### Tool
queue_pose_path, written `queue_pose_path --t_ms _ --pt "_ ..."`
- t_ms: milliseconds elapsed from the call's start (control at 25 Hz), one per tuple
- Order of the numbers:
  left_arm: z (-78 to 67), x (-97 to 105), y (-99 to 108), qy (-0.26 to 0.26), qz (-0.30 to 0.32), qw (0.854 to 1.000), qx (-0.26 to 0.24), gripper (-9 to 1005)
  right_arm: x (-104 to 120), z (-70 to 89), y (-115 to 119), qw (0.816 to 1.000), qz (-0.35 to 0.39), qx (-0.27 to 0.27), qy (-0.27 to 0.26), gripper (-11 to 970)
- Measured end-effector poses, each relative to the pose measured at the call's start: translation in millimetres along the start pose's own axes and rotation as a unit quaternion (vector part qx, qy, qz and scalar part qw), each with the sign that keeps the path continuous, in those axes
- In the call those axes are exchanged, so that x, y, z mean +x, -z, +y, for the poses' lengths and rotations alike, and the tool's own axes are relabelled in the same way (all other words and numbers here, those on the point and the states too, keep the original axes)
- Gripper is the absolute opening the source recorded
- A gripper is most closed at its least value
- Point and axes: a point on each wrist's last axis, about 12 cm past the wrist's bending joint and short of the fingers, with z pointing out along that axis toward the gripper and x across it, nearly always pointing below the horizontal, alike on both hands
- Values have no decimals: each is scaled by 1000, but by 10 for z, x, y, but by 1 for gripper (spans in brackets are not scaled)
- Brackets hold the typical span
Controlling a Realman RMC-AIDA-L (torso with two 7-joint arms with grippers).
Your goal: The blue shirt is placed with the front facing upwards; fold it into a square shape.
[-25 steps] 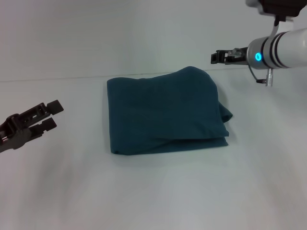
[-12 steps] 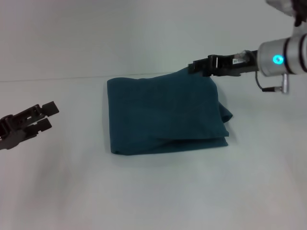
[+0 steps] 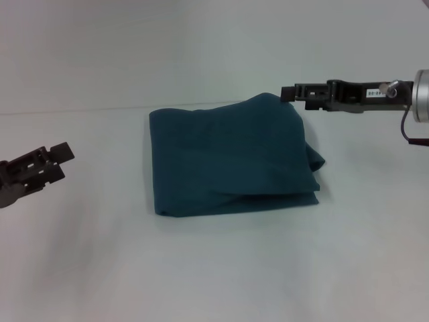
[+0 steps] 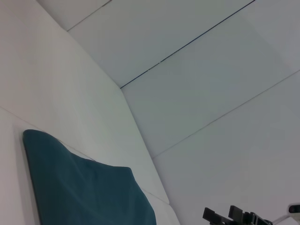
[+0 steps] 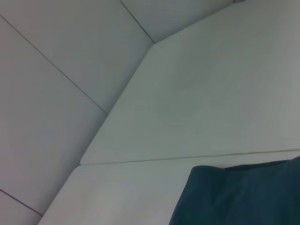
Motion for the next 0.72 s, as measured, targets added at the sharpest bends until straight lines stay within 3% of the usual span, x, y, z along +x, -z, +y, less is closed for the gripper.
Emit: queue_pose_path --t_ms 120,720 --pt "1 1 1 0 0 1000 0 936 16 -8 15 1000 2 -2 -1 898" --pt "-6 4 12 0 3 1000 0 937 -10 22 -1 1000 3 -7 2 916"
